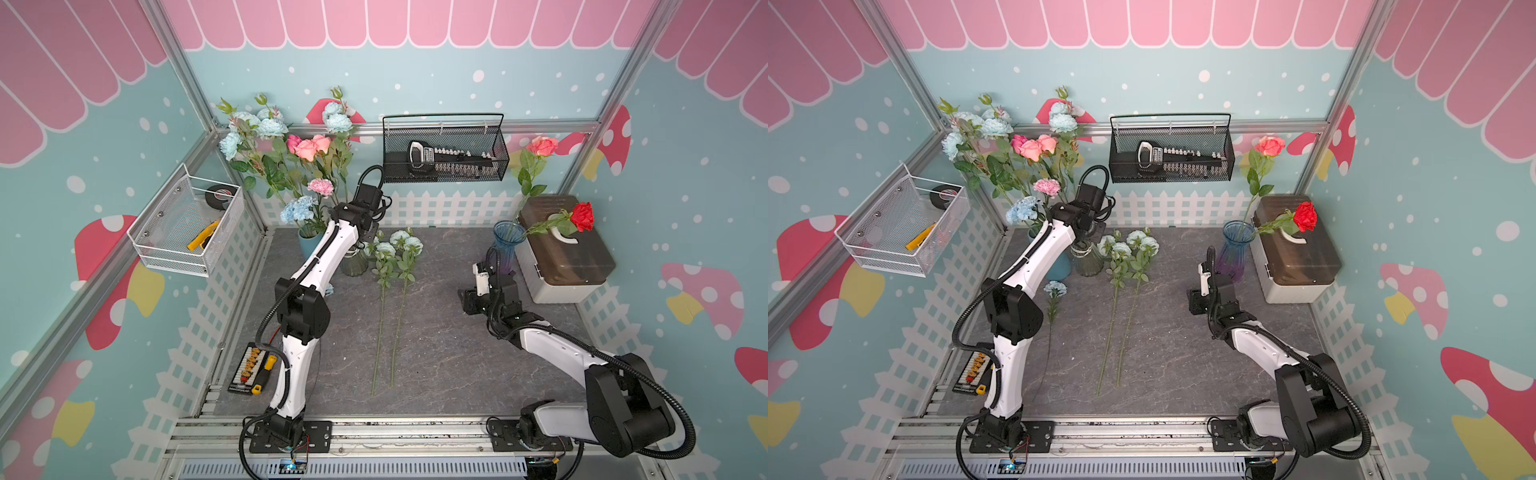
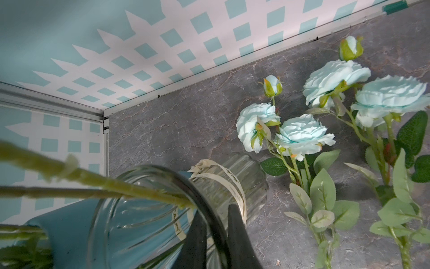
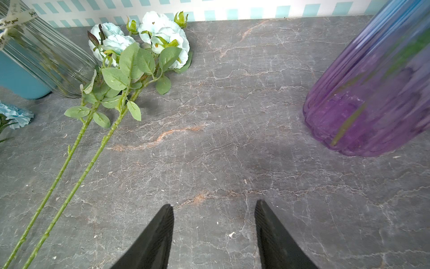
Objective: Pick out blue flowers from the vase
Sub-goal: Pick up the vase from the center of the board, then place the vase at the center of the board.
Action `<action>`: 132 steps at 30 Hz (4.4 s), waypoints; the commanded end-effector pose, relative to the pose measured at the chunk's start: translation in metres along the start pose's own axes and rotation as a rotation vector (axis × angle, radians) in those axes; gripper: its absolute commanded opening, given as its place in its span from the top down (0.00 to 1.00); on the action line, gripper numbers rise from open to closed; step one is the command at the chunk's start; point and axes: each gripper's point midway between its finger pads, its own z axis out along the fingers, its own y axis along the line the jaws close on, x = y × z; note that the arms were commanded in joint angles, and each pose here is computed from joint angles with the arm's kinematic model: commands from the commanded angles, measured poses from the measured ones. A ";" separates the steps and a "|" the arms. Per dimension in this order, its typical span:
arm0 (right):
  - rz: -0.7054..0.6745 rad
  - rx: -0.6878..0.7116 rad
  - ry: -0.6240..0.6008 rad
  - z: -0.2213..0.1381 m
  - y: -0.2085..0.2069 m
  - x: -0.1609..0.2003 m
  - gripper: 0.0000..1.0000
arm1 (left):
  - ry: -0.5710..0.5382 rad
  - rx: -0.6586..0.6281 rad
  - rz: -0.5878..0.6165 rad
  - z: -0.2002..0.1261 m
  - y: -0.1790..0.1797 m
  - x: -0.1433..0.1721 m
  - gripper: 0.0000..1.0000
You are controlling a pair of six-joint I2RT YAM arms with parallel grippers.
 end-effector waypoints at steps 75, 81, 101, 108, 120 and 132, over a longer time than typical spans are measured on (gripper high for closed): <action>0.275 0.116 -0.089 -0.017 -0.065 0.006 0.24 | -0.381 0.083 0.707 -0.289 -0.310 0.140 1.00; 0.274 0.111 -0.085 -0.015 -0.064 0.007 0.23 | -0.376 0.091 0.717 -0.291 -0.311 0.146 1.00; 0.271 0.102 -0.087 -0.015 -0.063 0.006 0.24 | -0.412 0.041 0.734 -0.297 -0.313 0.141 0.85; 0.270 0.101 -0.085 -0.015 -0.063 0.006 0.24 | -0.409 0.059 0.731 -0.293 -0.315 0.139 0.76; 0.268 0.100 -0.086 -0.015 -0.063 0.006 0.25 | -0.429 0.088 0.718 -0.302 -0.315 0.134 0.94; 0.268 0.099 -0.089 -0.016 -0.062 0.006 0.25 | -0.418 0.063 0.725 -0.290 -0.321 0.147 1.00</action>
